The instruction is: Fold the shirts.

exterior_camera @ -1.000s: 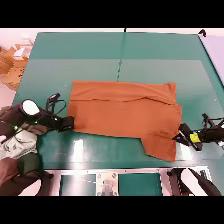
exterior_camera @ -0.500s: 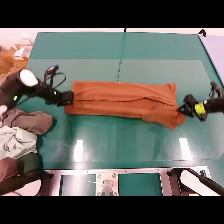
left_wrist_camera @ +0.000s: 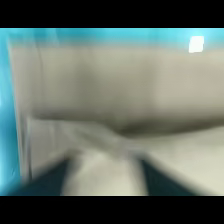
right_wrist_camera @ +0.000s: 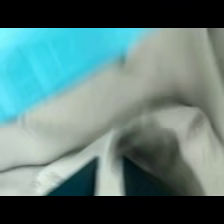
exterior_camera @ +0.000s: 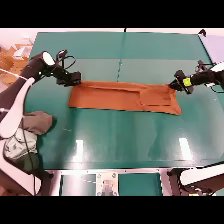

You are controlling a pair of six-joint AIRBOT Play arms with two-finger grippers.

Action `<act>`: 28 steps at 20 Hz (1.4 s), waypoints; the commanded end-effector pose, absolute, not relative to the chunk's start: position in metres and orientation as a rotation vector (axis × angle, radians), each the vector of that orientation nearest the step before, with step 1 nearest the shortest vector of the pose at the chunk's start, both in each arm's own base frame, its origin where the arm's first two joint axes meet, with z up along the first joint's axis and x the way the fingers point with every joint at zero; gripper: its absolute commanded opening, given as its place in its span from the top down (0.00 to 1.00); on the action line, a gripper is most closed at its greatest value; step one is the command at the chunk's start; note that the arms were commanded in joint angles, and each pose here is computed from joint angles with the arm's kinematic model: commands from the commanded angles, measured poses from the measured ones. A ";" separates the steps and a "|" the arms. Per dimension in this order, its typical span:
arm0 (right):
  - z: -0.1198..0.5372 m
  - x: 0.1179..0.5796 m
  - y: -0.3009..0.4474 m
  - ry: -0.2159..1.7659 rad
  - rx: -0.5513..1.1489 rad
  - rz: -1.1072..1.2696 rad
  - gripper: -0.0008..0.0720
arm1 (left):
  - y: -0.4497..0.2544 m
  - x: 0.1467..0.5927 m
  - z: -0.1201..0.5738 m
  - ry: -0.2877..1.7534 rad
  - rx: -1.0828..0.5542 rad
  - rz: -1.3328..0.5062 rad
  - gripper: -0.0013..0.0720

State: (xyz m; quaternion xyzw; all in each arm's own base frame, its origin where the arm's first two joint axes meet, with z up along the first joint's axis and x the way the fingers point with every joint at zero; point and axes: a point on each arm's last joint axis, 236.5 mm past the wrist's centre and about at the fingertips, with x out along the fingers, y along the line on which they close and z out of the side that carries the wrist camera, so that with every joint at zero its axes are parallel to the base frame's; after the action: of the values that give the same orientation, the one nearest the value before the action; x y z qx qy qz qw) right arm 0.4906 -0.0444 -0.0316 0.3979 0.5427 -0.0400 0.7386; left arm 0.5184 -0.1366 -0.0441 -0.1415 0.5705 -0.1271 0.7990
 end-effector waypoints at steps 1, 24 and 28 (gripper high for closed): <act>-0.038 0.536 -0.064 1.072 0.831 -0.075 0.53 | -0.133 0.557 -0.050 1.114 -0.329 -0.245 0.14; -0.086 0.467 -0.034 1.287 0.863 0.460 0.67 | -0.119 0.530 0.004 1.259 -0.409 -0.353 0.31; -0.033 0.476 -0.037 1.273 0.831 0.511 0.97 | -0.175 0.524 0.010 1.227 -0.341 -0.484 0.95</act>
State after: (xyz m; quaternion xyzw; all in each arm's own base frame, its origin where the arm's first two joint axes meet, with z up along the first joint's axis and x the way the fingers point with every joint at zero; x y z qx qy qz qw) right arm 0.4727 -0.0430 -0.0671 0.3743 0.5726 0.2064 0.6996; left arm 0.5274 -0.1386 0.0049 -0.1733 0.5782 -0.1850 0.7755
